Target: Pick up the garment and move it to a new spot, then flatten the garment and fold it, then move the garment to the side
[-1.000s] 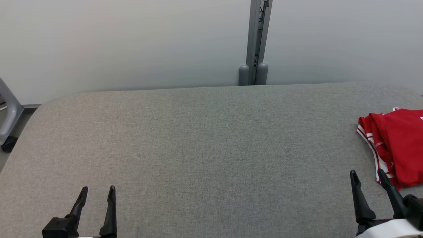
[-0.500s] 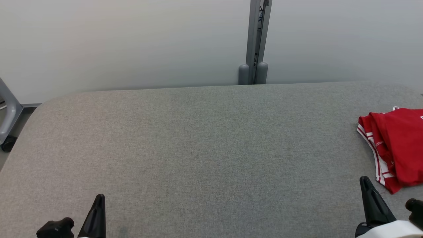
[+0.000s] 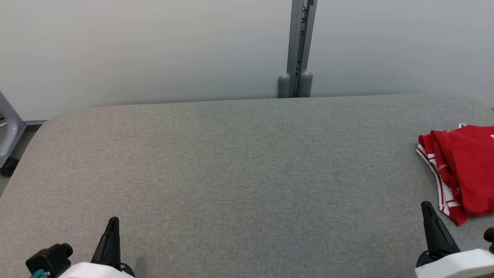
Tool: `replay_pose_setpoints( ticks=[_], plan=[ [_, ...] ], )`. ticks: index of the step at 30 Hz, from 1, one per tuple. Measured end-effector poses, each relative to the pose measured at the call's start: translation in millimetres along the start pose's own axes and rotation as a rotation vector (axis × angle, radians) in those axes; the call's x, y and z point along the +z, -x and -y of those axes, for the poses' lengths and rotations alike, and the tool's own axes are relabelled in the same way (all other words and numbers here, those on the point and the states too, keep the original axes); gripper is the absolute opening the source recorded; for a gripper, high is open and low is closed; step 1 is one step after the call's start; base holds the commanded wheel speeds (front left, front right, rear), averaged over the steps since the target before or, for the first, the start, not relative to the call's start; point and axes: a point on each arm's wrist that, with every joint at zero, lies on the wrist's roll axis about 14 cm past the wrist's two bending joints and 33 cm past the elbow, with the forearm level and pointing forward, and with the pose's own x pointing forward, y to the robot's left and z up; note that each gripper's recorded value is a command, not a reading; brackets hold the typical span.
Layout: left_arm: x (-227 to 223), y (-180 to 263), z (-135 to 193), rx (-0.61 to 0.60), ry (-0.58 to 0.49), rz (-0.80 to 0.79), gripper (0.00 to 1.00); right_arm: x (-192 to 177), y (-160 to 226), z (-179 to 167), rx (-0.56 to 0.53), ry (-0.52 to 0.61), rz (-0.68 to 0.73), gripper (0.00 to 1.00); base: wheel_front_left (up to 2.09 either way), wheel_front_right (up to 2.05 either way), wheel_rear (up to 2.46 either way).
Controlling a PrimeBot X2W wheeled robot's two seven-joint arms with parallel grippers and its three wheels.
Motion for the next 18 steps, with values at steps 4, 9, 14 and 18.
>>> replay_pose_setpoints(
  ticks=[4, 9, 14, 18],
  plan=[
    [-1.3, -2.0, -0.3, 0.003, 0.066, -0.010, 0.00, 1.5, -2.7, -0.6, 0.001, -0.062, 0.005, 0.00, 0.00, 0.00, 0.00],
    [1.2, -6.2, 0.3, 0.001, 0.138, -0.011, 0.00, 1.5, -5.1, 0.0, -0.001, -0.136, 0.005, 0.00, 0.00, 0.00, 0.00],
    [3.1, -9.7, 2.3, -0.007, 0.210, -0.012, 0.00, 0.8, -7.1, 0.9, -0.003, -0.206, 0.003, 0.00, 0.00, 0.00, 0.00],
    [3.0, -11.4, 3.2, -0.009, 0.268, -0.016, 0.00, 2.5, -9.5, 0.4, -0.001, -0.260, 0.009, 0.00, 0.00, 0.00, 0.00]
  ],
)
